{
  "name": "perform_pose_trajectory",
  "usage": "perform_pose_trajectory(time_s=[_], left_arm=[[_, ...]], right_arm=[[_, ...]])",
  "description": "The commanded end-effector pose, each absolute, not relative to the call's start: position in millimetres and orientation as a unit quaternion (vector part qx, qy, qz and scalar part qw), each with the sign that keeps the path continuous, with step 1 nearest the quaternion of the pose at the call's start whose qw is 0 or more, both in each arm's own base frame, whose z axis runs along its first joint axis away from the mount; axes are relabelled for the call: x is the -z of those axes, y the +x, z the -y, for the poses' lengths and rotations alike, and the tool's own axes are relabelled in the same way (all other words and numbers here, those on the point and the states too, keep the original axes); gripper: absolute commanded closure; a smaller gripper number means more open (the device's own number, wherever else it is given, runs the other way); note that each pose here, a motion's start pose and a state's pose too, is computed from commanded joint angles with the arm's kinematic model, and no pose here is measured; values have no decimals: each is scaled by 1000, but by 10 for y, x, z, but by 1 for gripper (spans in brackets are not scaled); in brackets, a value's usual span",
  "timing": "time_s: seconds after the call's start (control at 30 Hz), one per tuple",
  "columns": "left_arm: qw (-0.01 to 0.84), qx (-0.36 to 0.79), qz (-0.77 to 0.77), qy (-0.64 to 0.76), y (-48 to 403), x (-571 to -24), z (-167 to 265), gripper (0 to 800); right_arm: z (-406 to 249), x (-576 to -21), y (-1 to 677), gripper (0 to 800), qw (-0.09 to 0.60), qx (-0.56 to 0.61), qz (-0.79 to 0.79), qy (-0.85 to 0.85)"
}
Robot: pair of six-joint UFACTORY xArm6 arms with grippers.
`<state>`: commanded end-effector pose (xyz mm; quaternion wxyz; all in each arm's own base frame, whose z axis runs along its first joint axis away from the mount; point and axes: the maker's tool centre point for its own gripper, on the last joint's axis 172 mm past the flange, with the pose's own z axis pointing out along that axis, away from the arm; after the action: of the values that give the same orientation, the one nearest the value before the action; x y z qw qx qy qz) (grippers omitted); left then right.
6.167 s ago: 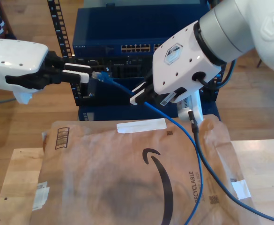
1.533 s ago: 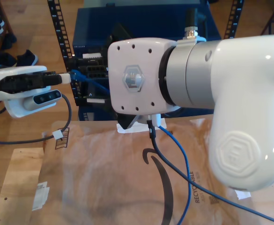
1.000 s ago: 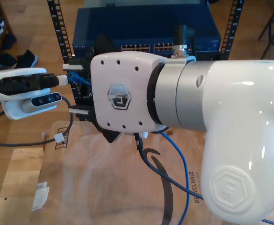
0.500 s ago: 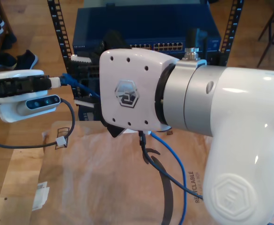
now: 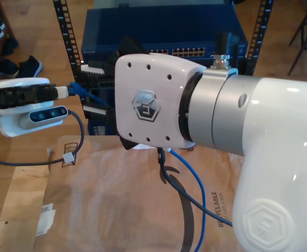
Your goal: Grab the cable and plug it in
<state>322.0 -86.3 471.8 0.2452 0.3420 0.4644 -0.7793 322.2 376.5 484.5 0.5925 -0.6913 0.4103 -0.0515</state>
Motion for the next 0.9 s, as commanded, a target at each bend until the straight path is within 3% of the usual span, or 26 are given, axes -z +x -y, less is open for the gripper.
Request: perform_pose_trajectory(time_s=[0.5,0.9], left_arm=[[245,776,-466,347,3218,-4731,870,792],[237,778,-465,351,3199,-4723,927,792]], right_arm=[[-3824,-4795,3200,418,588,47,-409,-696],[-3802,-4844,3233,494,596,54,-410,-689]])
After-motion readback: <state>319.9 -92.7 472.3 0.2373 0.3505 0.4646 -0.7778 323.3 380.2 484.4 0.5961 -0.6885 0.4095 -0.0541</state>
